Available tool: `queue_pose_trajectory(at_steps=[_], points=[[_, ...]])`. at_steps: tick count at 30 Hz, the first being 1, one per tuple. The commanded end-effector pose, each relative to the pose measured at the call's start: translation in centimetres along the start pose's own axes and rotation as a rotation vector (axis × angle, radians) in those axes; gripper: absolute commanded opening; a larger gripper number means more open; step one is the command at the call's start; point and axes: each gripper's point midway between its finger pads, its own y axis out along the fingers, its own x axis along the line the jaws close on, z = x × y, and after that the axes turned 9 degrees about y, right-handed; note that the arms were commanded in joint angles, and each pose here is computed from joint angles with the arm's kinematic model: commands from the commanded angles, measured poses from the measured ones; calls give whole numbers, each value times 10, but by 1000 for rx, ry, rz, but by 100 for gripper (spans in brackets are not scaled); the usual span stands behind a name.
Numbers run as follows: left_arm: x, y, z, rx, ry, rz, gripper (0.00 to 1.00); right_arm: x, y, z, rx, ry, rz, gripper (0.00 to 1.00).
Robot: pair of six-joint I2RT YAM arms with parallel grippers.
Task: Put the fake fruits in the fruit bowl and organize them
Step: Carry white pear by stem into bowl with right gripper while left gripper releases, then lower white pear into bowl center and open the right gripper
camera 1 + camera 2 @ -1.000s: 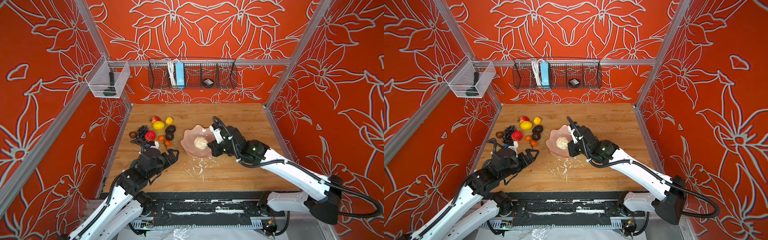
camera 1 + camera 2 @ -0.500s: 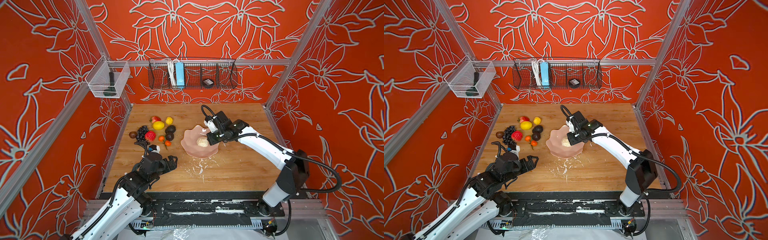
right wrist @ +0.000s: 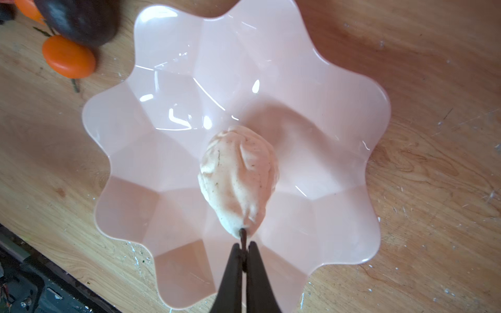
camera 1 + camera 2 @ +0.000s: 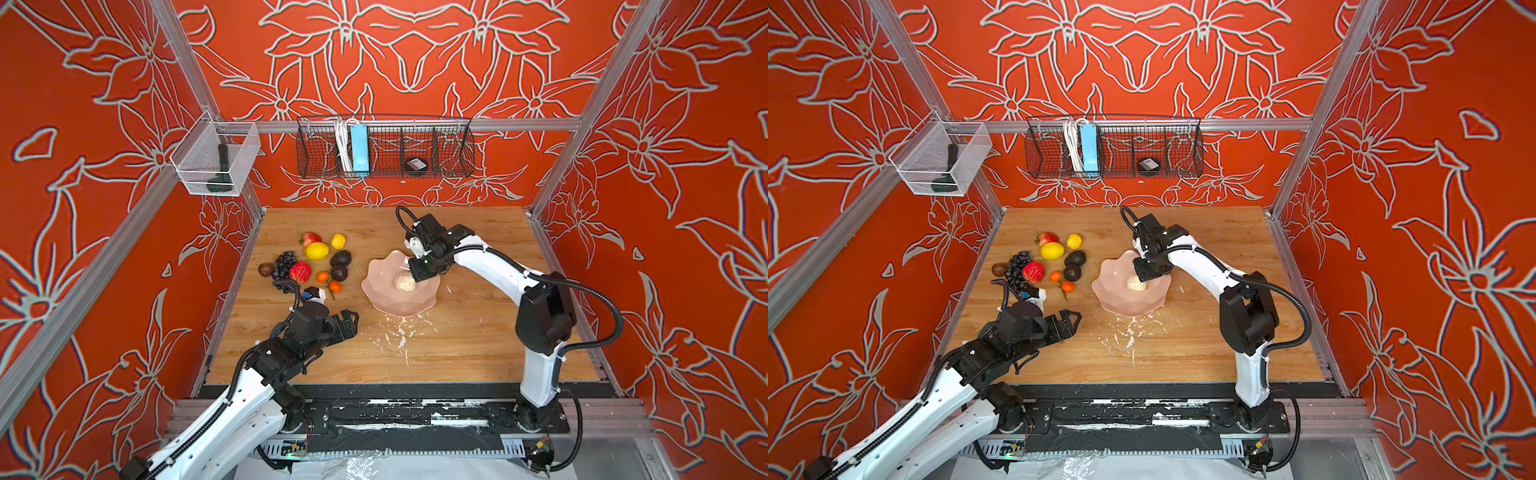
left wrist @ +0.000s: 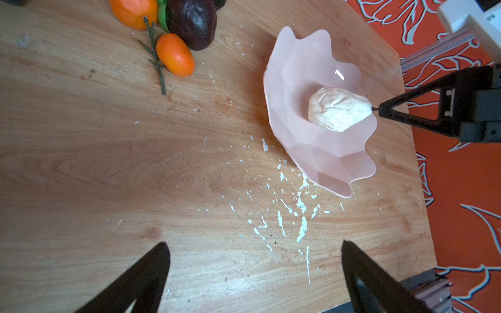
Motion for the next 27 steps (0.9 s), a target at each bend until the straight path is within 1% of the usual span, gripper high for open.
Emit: queue_pose_trajectory(at_steps=[1,5,13,17,18,20,27], points=[[2,3,1,-1,11,-6,98,-6,1,0,46,-10,21,0],[4,3,0,-10,16,-11,98,-16,5,-2,59,-4,64,0],[7,5,2,-11,24,-17,98,-29,8,-12,76,18,98,0],[7,4,1,-15,31,-21,98,-35,10,-23,58,27,117,0],[7,4,1,-16,32,-22,98,-39,9,-19,78,33,135,0],[7,4,1,-17,34,-23,98,-43,9,-24,69,31,148,0],[8,6,1,-14,38,-27,98,-42,18,-37,74,30,123,0]])
